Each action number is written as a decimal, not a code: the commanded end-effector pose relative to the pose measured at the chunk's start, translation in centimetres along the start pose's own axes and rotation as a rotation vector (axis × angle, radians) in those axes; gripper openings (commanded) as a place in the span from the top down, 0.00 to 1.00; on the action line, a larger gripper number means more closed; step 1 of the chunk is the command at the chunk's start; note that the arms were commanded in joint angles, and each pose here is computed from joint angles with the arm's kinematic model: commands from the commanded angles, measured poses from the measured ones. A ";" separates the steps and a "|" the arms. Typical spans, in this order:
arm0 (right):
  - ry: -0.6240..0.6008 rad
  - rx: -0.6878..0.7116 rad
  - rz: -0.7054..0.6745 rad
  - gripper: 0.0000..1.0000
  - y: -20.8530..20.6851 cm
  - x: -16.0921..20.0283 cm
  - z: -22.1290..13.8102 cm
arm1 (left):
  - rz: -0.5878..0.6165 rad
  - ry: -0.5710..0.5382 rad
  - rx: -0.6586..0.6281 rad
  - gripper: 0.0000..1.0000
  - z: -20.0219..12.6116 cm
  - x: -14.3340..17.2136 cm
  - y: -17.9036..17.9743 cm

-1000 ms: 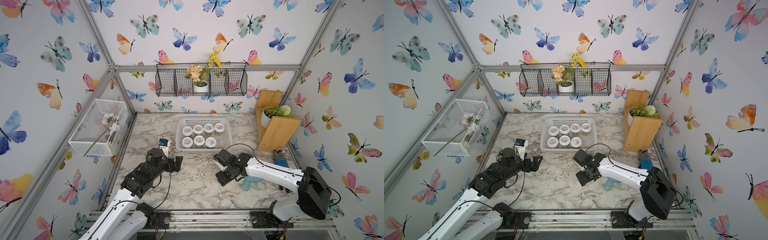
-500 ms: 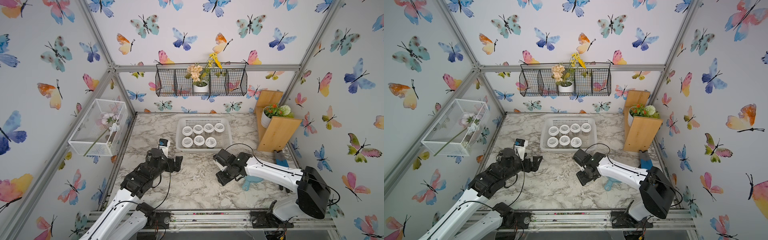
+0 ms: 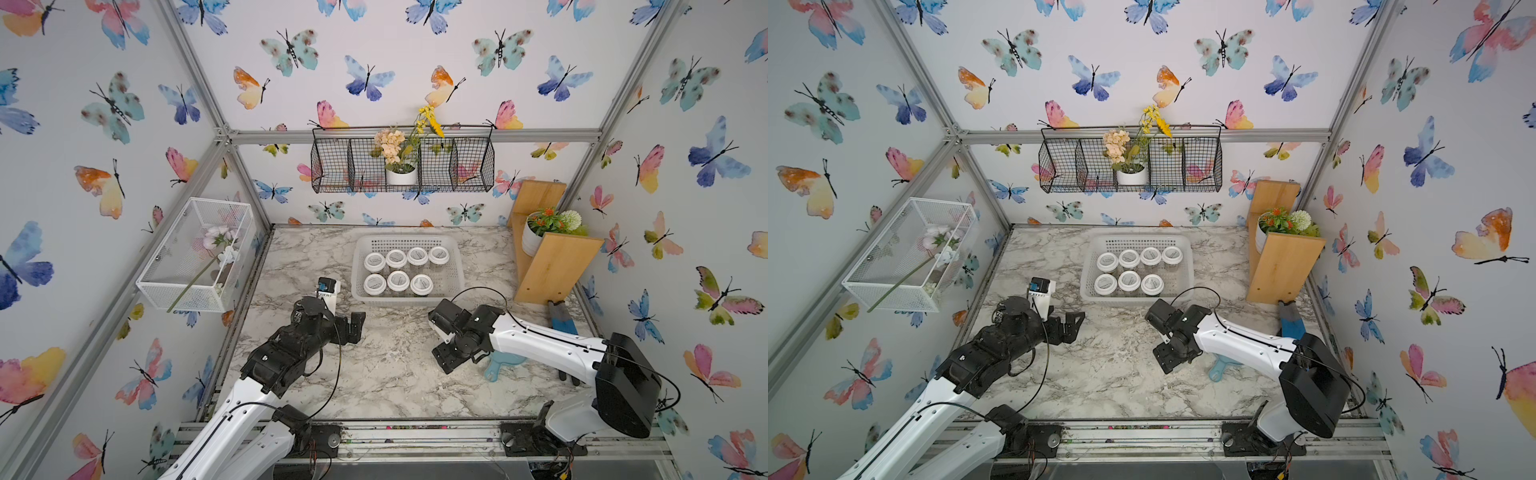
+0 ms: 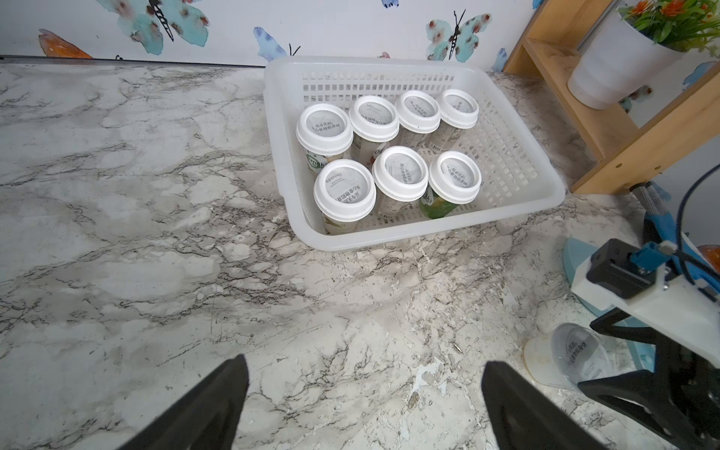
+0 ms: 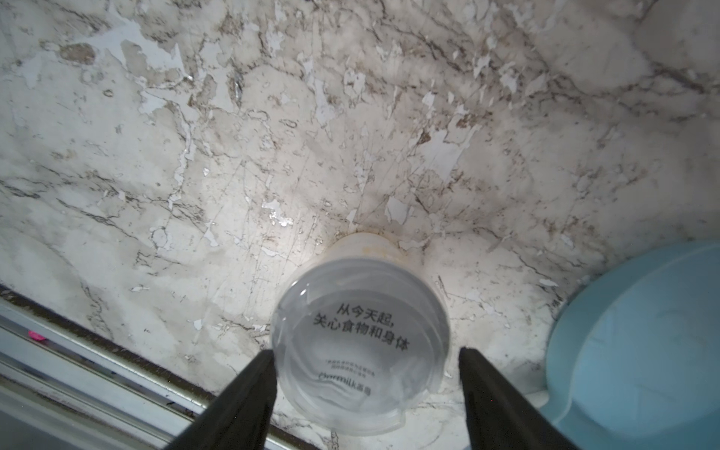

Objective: Put the yogurt in the basket
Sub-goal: Pick up the yogurt from the center of the board.

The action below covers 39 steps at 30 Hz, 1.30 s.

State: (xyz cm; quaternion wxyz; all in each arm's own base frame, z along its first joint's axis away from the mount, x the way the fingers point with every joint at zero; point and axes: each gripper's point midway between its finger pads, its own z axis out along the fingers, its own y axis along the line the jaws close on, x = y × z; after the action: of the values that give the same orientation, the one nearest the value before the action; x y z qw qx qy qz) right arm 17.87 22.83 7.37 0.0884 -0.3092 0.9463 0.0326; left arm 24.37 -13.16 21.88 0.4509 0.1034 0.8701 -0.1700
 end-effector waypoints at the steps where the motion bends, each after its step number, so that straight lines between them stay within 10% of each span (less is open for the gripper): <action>1: -0.010 0.020 0.005 0.23 -0.3 0.0 -0.8 | 0.012 -0.005 0.038 0.00 -0.1 0.1 -0.7; 39: 0.034 -0.030 -0.011 0.27 0.7 0.7 0.7 | 0.012 -0.005 0.040 0.00 -0.1 0.1 -0.7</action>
State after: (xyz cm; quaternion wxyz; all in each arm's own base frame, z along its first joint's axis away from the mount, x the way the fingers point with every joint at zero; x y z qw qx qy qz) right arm 17.47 23.04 7.26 0.0796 -0.3113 0.9461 0.0411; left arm 24.37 -13.16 21.88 0.4509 0.1034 0.8701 -0.1700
